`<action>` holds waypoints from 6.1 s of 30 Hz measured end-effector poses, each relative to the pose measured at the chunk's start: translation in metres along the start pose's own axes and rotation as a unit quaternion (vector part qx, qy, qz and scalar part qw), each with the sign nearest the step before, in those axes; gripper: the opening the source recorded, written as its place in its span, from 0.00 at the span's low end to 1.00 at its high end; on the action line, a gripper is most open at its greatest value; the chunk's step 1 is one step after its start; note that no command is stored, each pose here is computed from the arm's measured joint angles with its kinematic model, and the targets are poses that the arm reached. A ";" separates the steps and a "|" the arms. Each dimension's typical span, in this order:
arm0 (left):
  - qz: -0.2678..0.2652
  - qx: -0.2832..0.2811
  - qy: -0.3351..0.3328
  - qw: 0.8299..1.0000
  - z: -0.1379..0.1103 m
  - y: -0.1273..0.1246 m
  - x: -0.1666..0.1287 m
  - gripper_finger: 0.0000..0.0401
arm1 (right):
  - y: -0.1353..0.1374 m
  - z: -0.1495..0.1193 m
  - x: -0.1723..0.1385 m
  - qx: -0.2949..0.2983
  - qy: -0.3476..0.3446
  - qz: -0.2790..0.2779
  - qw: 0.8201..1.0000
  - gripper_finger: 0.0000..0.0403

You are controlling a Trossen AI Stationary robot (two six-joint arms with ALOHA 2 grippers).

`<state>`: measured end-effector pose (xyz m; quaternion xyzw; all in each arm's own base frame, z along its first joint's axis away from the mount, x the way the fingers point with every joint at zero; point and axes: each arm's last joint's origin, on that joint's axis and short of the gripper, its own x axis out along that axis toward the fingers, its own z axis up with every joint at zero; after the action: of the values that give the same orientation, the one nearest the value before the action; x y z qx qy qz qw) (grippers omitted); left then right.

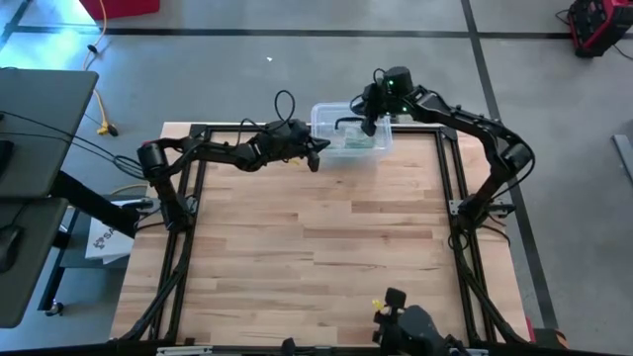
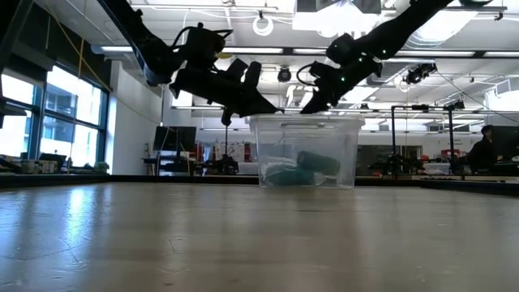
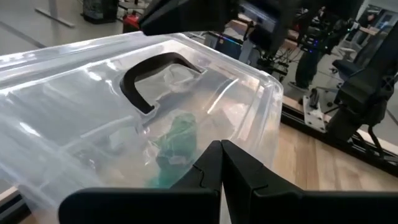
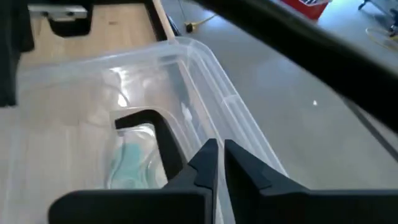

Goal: Roll bandage
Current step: Close the transparent container, then return to Home Position

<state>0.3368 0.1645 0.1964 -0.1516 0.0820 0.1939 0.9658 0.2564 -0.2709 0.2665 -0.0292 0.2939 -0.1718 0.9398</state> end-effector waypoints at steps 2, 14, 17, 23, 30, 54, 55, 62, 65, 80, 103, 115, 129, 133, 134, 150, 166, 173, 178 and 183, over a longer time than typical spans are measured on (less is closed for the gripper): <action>0.000 -0.001 0.000 1.000 0.000 0.000 0.000 0.00 | -0.003 -0.005 0.003 0.005 0.005 0.007 1.000 0.03; -0.013 0.000 -0.044 0.999 0.023 -0.008 -0.013 0.00 | -0.002 -0.005 0.011 0.039 -0.031 0.073 0.996 0.00; -0.015 0.009 -0.060 0.998 0.034 -0.011 -0.020 0.00 | -0.003 -0.025 0.035 0.064 0.007 0.079 0.995 0.00; -0.048 0.023 -0.073 0.996 0.058 -0.028 -0.045 0.00 | -0.002 -0.017 0.025 0.069 0.000 0.062 0.996 0.00; -0.084 0.054 -0.134 0.986 0.078 -0.044 -0.125 0.00 | 0.024 0.036 -0.095 0.027 -0.079 0.032 0.996 0.00; -0.091 -0.001 -0.185 0.978 -0.061 -0.058 -0.242 0.00 | 0.171 -0.152 -0.190 0.125 -0.387 0.166 0.898 0.00; -0.081 0.007 -0.192 0.978 -0.061 -0.060 -0.243 0.00 | 0.172 -0.155 -0.190 0.131 -0.397 0.156 0.895 0.00; 0.002 0.031 -0.187 0.982 -0.067 -0.064 -0.245 0.00 | 0.180 -0.172 -0.167 0.140 -0.369 0.103 0.913 0.00; 0.033 0.055 -0.169 0.984 -0.072 -0.065 -0.244 0.00 | 0.186 -0.179 -0.159 0.133 -0.329 0.086 0.931 0.00; -0.034 0.054 -0.060 0.996 -0.094 -0.067 -0.235 0.00 | 0.200 -0.183 -0.152 0.181 -0.270 0.163 0.931 0.00; -0.124 0.144 -0.093 0.977 -0.088 -0.053 -0.277 0.00 | 0.211 -0.182 -0.159 0.158 -0.288 0.216 0.919 0.00; -0.203 0.137 -0.064 0.967 -0.093 -0.053 -0.283 0.00 | 0.214 -0.181 -0.160 0.152 -0.289 0.234 0.916 0.00; -0.239 0.113 -0.045 0.964 -0.112 -0.054 -0.271 0.00 | 0.214 -0.181 -0.160 0.153 -0.288 0.234 0.916 0.00; -0.238 0.113 -0.043 0.964 -0.112 -0.054 -0.271 0.00 | 0.216 -0.181 -0.161 0.149 -0.287 0.244 0.914 0.00; -0.238 0.113 -0.043 0.964 -0.112 -0.054 -0.271 0.00 | 0.218 -0.181 -0.162 0.147 -0.286 0.253 0.912 0.00; -0.244 0.102 -0.075 0.961 -0.108 -0.053 -0.276 0.00 | 0.228 -0.182 -0.166 0.128 -0.279 0.309 0.900 0.00; -0.244 0.102 -0.076 0.961 -0.107 -0.053 -0.276 0.00 | 0.227 -0.182 -0.165 0.130 -0.278 0.302 0.903 0.00; -0.244 0.103 -0.073 0.961 -0.108 -0.053 -0.275 0.00 | 0.227 -0.182 -0.165 0.130 -0.277 0.302 0.903 0.00; -0.244 0.103 -0.074 0.962 -0.108 -0.053 -0.275 0.00 | 0.227 -0.182 -0.165 0.130 -0.277 0.302 0.903 0.00; -0.243 0.103 -0.074 0.962 -0.108 -0.053 -0.275 0.00 | 0.227 -0.182 -0.165 0.130 -0.277 0.302 0.903 0.00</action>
<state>0.0964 -0.0138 0.1689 -0.0522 -0.0095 -0.0459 0.9975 0.0969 0.0069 0.1702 0.1372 -0.0087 0.0984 0.9856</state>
